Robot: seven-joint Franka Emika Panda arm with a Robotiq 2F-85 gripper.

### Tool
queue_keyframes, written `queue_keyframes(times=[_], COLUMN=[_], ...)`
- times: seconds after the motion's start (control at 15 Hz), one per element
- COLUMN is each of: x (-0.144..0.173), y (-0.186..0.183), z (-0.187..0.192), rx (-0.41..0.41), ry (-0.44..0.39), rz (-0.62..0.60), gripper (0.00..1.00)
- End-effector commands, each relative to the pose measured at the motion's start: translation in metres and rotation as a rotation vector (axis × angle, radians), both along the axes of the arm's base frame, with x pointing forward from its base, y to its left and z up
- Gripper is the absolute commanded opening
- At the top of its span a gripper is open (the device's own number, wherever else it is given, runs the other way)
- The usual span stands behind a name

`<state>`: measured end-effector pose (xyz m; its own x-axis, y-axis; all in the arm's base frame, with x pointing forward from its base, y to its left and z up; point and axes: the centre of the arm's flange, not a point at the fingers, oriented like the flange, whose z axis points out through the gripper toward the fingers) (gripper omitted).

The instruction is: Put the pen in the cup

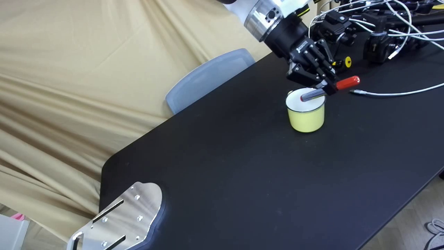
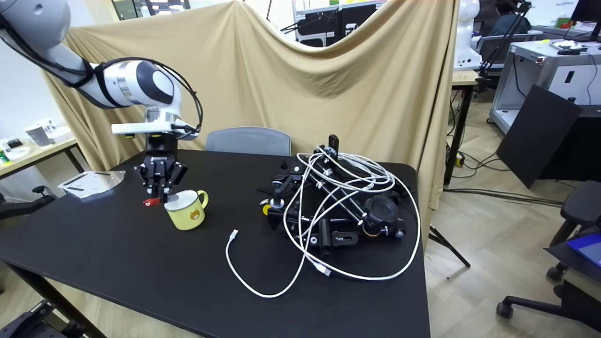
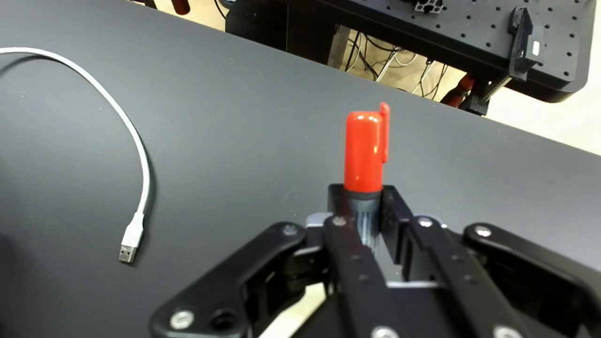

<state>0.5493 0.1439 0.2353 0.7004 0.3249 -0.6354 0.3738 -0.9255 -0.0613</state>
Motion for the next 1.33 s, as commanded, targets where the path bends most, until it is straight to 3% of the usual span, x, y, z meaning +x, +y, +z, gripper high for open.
queue_keyframes(times=[0.0, 0.93, 1.0, 1.07, 1.27], x=[0.026, 0.063, 0.064, 0.065, 0.067], y=[0.005, 0.002, 0.002, 0.001, 0.001], z=[-0.002, -0.029, -0.03, -0.03, -0.03], rx=[0.012, 0.02, 0.017, 0.016, 0.015], ry=[0.009, 0.106, 0.109, 0.115, 0.115], rz=[-0.016, -0.08, -0.082, -0.083, -0.084], gripper=[0.05, 0.05, 0.46, 0.47, 0.67])
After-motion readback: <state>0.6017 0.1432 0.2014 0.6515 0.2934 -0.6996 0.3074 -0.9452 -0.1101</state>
